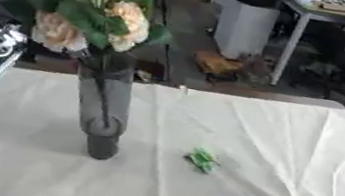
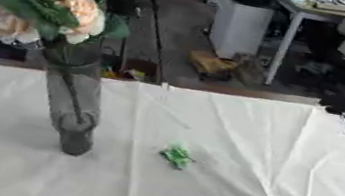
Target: Arrange flowers into the vase.
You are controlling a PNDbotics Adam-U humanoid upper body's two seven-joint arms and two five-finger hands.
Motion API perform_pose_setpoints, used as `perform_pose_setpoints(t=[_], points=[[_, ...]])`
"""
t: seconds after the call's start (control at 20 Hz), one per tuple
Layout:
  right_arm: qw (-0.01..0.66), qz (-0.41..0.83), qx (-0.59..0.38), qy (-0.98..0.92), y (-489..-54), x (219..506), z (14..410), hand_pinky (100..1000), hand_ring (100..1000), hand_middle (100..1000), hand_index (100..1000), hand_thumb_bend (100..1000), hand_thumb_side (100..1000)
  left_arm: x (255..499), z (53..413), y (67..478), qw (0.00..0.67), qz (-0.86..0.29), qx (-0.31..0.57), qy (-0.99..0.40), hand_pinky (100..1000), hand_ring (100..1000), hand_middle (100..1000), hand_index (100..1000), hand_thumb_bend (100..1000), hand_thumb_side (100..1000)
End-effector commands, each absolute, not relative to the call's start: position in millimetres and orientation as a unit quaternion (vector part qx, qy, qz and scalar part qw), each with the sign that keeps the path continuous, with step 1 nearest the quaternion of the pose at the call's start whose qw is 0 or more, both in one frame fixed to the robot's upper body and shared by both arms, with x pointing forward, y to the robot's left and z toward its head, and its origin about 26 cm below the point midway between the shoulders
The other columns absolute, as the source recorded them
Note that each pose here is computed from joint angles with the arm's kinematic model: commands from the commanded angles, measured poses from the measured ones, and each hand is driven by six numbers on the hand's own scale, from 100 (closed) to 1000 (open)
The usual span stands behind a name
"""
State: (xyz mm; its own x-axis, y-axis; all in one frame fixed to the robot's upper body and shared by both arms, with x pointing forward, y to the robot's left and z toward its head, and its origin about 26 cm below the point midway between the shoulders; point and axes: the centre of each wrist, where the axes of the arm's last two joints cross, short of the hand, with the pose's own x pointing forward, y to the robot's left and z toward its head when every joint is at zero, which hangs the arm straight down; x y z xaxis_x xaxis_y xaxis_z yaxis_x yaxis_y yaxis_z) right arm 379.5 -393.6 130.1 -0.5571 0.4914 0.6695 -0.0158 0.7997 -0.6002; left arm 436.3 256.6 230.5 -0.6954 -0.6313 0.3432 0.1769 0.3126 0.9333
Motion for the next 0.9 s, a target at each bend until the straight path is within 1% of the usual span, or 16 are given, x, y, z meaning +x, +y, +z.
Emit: perform_pose_setpoints(t=[0.05,0.25,0.45,0.7,0.9], points=[[0.434,0.289,-0.156,-0.839,-398,380,145,800,795,658,754,100,864,437,239,272,0.357,-0.57,0.188,-0.716,934,976,923,928,741,1000],[0.434,0.288,-0.156,-0.839,-399,379,145,800,795,658,754,100,865,442,227,283,0.379,-0.568,0.21,-0.7,931,975,929,937,775,1000],[0.435,0.288,-0.157,-0.839,-400,379,144,800,794,659,754,100,865,443,221,289,0.378,-0.554,0.241,-0.702,929,973,929,934,806,1000],[0.435,0.287,-0.158,-0.839,-400,379,144,800,794,659,754,100,865,441,216,291,0.373,-0.547,0.248,-0.708,925,965,919,926,822,1000],[0.435,0.286,-0.158,-0.839,-400,379,144,800,793,658,754,100,865,436,216,299,0.388,-0.514,0.251,-0.722,922,961,907,921,818,1000]])
